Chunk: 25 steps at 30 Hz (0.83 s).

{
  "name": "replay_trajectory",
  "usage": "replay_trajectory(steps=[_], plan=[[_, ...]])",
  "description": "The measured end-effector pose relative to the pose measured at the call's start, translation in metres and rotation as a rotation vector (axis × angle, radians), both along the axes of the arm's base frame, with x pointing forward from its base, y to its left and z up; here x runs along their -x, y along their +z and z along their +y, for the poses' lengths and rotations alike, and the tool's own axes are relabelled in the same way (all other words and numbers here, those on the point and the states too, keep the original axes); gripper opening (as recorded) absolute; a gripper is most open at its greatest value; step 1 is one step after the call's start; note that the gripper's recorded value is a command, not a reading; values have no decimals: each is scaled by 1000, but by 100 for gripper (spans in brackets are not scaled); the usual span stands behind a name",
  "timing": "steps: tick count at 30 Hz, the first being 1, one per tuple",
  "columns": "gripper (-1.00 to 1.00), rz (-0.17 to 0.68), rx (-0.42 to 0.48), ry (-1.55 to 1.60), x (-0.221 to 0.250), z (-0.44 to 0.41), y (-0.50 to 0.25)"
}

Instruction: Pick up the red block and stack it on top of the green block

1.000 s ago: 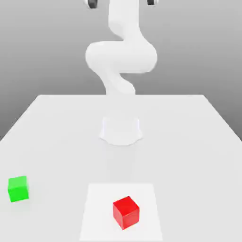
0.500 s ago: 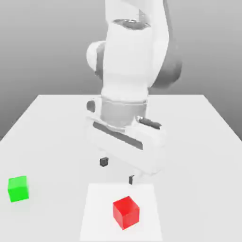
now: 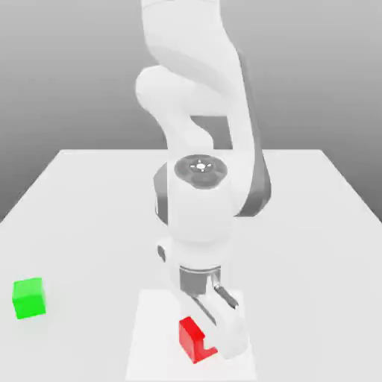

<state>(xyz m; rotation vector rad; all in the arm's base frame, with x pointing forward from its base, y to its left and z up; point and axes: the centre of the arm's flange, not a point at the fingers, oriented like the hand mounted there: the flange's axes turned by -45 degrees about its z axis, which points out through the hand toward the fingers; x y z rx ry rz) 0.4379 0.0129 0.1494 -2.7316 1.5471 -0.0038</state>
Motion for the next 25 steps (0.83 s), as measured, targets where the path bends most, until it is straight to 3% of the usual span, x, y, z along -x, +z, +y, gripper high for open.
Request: replay_trajectory(steps=[6, 11, 16, 22, 23, 25], plan=[[-100, 1, 2, -26, 0, -10, 57], [-100, 6, 9, -371, 14, -140, 73], [-100, 4, 4, -815, 86, -293, 91], [-100, 2, 0, -903, 103, -318, 42], [100, 2, 0, -903, 104, -318, 35], [100, 2, 0, -903, 104, -318, 35]])
